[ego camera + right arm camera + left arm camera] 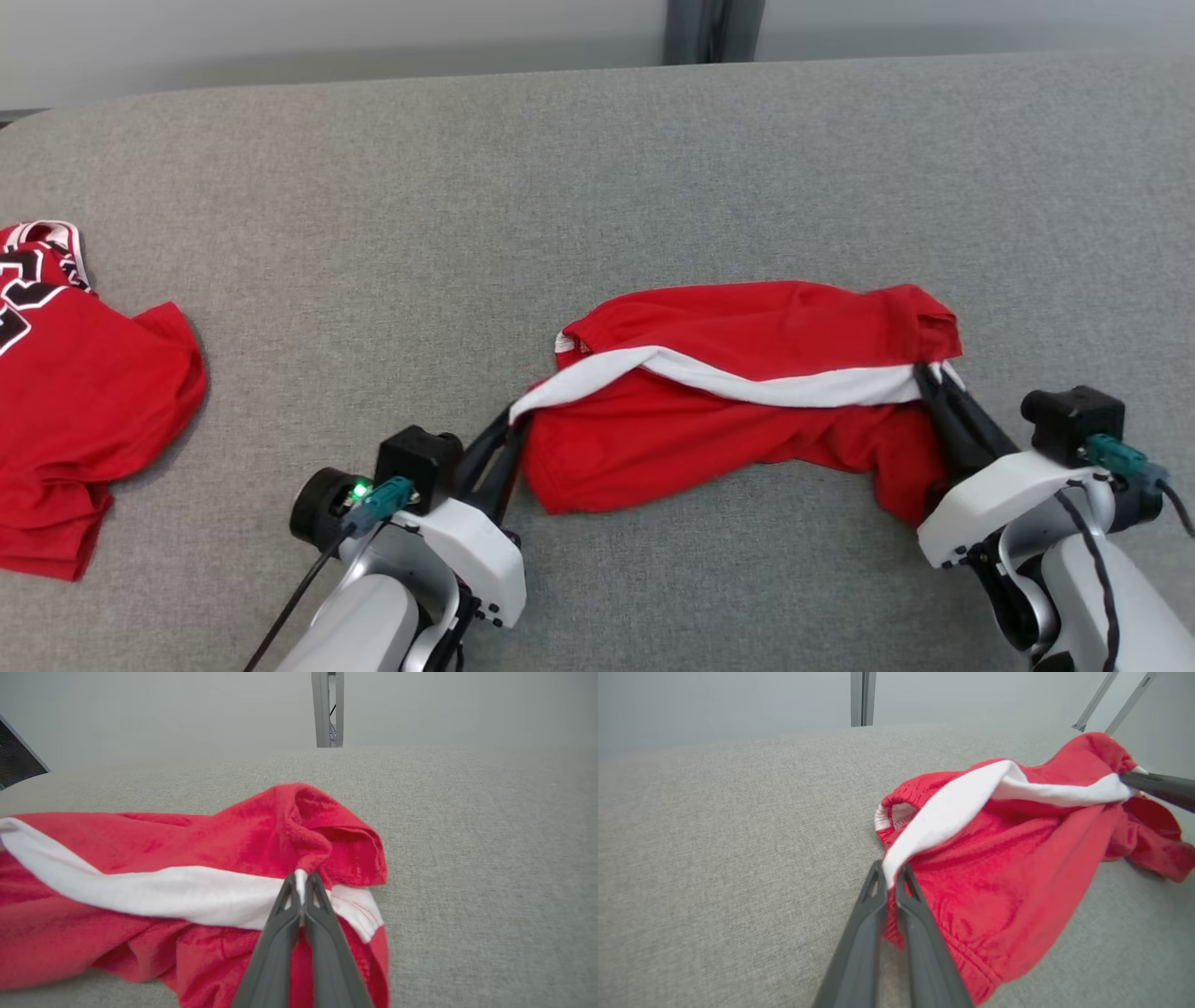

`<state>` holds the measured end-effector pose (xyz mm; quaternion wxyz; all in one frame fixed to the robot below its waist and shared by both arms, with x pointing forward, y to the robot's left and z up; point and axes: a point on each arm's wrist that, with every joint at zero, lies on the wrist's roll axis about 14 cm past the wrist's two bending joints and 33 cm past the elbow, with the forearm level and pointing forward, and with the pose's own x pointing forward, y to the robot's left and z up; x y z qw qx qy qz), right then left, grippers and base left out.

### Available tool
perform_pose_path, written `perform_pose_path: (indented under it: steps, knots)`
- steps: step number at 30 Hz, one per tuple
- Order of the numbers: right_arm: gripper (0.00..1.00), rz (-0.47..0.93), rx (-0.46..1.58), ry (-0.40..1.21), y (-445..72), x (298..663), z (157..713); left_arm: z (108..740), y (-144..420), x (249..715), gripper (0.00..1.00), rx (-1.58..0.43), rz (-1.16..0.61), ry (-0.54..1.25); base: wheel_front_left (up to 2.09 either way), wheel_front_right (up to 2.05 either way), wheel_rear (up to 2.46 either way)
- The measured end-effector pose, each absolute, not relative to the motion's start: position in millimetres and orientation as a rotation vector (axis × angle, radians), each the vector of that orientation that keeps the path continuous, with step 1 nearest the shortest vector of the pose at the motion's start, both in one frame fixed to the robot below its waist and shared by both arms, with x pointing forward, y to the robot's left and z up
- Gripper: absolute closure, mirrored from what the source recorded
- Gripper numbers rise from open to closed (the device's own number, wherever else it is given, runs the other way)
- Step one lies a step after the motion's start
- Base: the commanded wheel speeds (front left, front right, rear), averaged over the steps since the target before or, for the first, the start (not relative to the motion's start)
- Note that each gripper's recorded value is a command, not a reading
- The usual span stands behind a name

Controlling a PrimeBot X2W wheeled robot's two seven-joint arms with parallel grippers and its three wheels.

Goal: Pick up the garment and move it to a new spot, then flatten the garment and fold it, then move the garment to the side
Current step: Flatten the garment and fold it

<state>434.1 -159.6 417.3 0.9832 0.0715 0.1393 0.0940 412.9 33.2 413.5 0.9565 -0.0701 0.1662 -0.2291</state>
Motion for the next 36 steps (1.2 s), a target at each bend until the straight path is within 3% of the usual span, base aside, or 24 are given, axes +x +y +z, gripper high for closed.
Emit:
perform_pose_path:
  steps: [11,18,26,36]
  knots:
    - [1.0,0.19,0.105,0.019,-174,450,503,487,41,443,1.0,-0.094,-0.456,0.068,0.0,0.0,0.0]
    - [1.0,0.209,0.033,-0.247,-180,460,612,584,39,460,1.0,-0.007,-0.49,-0.207,0.0,0.0,0.0]
    - [1.0,0.199,-0.049,-0.507,-191,447,725,699,51,462,1.0,0.097,-0.471,-0.48,0.0,0.0,0.0]
    - [1.0,0.207,-0.016,-0.51,-193,461,738,711,61,478,1.0,0.072,-0.439,-0.476,0.0,0.0,0.0]
